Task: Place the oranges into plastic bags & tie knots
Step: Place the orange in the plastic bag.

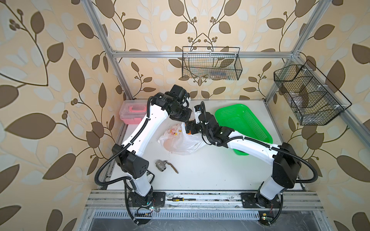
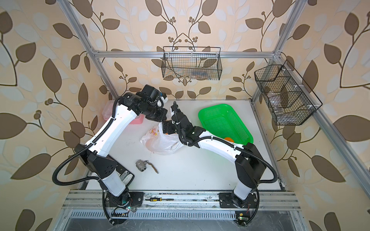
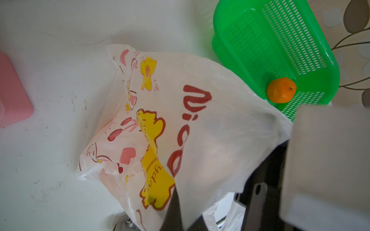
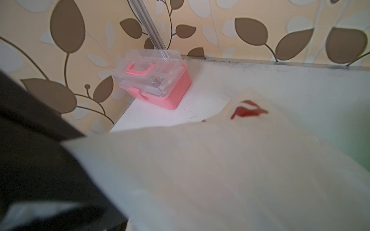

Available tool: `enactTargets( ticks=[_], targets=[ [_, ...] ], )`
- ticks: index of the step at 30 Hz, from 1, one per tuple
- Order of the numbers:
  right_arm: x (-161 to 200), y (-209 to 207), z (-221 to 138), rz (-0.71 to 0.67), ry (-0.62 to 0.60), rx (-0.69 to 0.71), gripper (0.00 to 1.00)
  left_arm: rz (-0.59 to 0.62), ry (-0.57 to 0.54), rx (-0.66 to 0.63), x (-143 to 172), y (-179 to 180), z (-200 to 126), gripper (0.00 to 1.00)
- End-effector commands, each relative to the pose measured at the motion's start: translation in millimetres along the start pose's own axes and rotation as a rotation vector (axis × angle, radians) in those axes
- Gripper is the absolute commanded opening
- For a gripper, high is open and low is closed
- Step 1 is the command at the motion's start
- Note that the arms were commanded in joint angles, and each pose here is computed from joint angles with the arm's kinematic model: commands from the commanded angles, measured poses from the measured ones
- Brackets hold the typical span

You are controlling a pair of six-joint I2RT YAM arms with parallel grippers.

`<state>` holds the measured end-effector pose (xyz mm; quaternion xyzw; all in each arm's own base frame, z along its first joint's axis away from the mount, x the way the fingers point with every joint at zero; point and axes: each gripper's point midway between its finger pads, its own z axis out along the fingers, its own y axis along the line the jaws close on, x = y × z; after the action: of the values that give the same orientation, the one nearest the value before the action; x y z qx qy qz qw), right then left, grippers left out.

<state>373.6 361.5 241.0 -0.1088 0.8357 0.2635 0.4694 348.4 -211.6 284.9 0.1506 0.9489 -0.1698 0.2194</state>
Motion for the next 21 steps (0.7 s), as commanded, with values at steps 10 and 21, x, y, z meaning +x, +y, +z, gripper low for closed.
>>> enactTargets(
  ticks=[10,21],
  targets=[
    [-26.3,5.1,-112.7,-0.019,-0.059,-0.070,0.94,0.013,-0.022,0.008,-2.0,0.4,-8.9,0.00],
    [-3.3,-112.9,-193.6,0.023,0.098,0.192,0.97,0.012,-0.020,0.015,-2.6,-0.8,-7.8,0.00]
  ],
)
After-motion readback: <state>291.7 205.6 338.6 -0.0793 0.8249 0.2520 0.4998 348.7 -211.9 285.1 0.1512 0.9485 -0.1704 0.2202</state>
